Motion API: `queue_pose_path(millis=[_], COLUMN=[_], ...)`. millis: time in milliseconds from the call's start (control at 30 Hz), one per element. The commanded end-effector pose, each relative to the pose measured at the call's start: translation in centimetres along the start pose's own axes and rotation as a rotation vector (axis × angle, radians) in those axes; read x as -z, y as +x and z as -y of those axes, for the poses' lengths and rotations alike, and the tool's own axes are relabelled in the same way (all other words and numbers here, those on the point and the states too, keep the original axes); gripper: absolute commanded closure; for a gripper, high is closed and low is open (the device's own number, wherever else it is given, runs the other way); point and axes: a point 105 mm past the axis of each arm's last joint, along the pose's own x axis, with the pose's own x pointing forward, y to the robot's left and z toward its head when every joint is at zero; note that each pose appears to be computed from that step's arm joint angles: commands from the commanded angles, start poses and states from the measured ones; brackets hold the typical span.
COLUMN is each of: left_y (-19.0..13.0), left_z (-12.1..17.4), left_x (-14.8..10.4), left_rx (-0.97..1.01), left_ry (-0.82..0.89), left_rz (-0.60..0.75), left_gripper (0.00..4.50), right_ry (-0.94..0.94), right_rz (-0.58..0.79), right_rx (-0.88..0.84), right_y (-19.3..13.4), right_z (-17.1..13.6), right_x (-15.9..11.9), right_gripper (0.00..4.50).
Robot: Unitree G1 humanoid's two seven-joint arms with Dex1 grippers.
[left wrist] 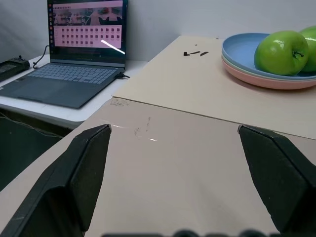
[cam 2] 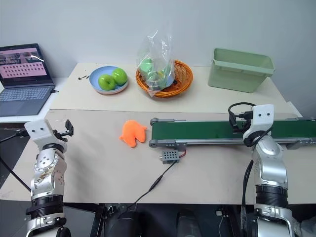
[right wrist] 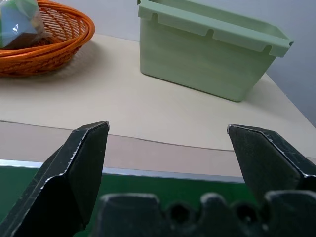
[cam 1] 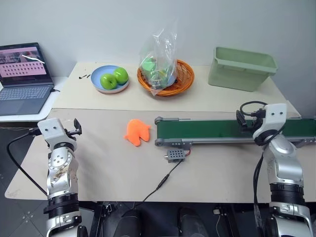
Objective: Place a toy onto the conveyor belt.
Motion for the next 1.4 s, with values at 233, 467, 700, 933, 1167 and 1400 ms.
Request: queue_pose_path(millis=[233, 467, 700, 933, 1167, 1400], left_y=[0.2, 0.1, -0.2, -2.0, -2.3, -2.5], left_z=[1.1, 2.1, 4.0, 12.0, 15.2, 17.5], left_x=[-1.1, -0.8, 1.1, 3.2, 5.1, 7.7], left_rx=[0.041, 0.074, 0.159, 0.503, 0.605, 0.656], left_ry=[0.045, 0.054, -0.143, -0.845, -0.865, -0.796], left_rz=[0.033, 0.03, -0.098, -0.471, -0.627, -0.716], left_gripper=[0.11, 0.11, 0.11, 0.11, 0.11, 0.11], right_ry=[-0.075, -0.126, -0.109, -0.101, -0.094, -0.098], right_rz=[0.1, 0.17, 0.125, 0.118, 0.117, 0.127], right_rx=[-0.324, -1.103, -1.247, -1.21, -1.164, -1.12], right_y=[0.3, -8.3, -10.5, -10.0, -10.2, -10.4], right_z=[-6.5, -16.8, -17.5, -17.2, -16.5, -16.0], right_x=[-4.7, -7.5, -6.2, -5.5, -5.3, -5.6], right_gripper=[0.0, 0.0, 0.0, 0.0, 0.0, 0.0])
